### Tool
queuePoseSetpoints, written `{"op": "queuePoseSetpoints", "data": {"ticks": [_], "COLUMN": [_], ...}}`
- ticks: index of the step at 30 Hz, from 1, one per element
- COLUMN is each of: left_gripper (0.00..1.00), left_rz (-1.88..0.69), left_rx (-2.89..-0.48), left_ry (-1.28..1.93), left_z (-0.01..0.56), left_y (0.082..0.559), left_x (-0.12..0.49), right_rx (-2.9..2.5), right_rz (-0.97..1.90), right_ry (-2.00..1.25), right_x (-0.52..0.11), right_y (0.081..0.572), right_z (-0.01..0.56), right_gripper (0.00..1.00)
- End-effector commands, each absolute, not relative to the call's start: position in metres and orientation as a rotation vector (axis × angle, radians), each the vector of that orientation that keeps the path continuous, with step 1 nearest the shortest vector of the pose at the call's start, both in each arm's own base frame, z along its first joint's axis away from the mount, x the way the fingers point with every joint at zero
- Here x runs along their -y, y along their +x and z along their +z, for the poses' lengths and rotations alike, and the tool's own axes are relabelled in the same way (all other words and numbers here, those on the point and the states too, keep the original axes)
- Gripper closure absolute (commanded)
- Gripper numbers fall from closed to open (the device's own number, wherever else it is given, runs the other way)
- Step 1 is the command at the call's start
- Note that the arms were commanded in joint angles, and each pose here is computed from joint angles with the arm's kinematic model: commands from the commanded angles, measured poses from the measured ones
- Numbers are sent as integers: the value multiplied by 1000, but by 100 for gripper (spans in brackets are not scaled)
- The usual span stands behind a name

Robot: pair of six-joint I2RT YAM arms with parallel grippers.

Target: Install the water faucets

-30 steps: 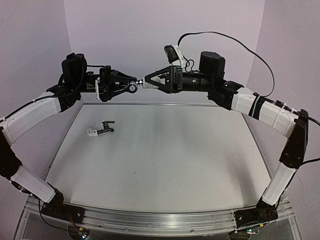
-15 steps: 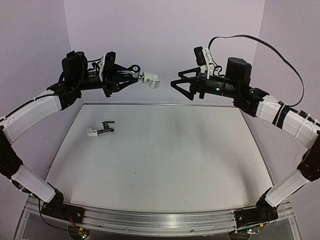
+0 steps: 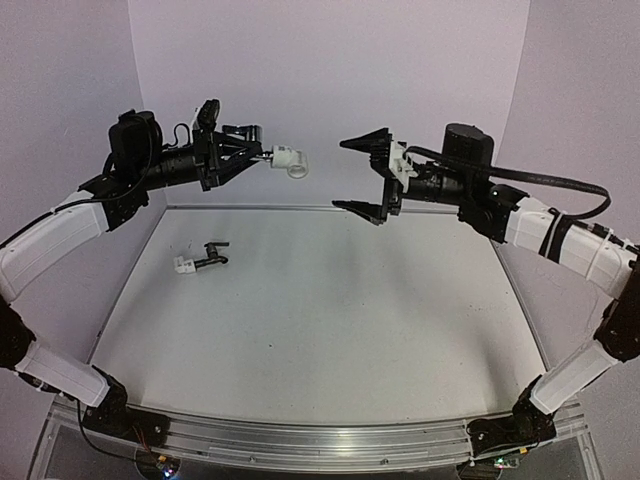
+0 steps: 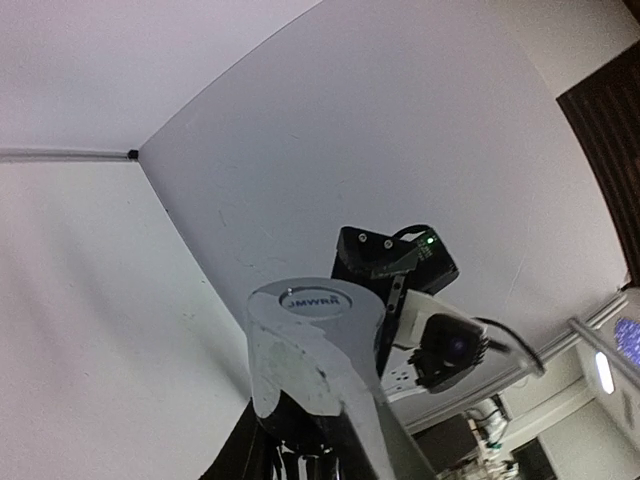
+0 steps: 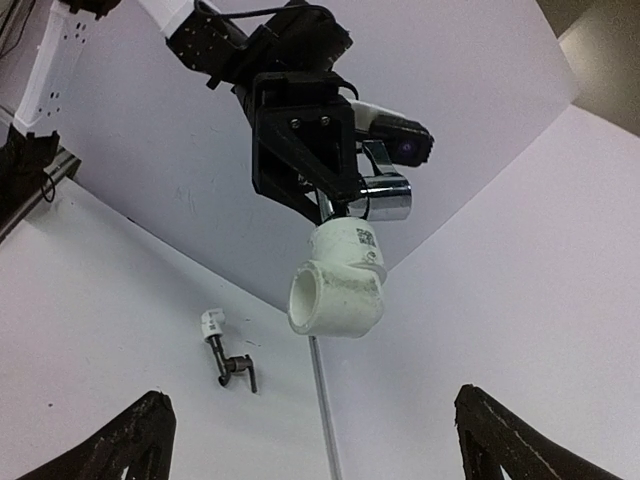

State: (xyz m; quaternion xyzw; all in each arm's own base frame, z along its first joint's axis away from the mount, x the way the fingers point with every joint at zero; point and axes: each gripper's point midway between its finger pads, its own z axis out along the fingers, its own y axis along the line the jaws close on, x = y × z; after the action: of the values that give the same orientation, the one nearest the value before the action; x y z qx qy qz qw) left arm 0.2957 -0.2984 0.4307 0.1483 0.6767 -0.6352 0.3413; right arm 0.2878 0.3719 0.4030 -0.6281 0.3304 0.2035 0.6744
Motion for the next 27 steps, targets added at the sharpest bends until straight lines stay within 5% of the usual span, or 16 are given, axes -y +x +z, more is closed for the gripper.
{"op": "queuePoseSetpoints", "data": {"ticks": [1,17,27], "left_gripper": [100,100,100], "left_rz": [-1902,-2033,-2046], "left_rx": [-1768,-1825,-1838], "left_ry": [197,110,144], "left_z": [470,474,473], "left_y": [269,249,244], "left_x": [286,281,282], "right_rx": [-496,-222,-207], "right_rz": [313,124,115], "right_ry": [-1427,-1289,-1284], "right_x": [-399,-441,-454], "right_y": [276,257,264], "right_z": [410,440,451], "right_gripper": [2,16,33]}}
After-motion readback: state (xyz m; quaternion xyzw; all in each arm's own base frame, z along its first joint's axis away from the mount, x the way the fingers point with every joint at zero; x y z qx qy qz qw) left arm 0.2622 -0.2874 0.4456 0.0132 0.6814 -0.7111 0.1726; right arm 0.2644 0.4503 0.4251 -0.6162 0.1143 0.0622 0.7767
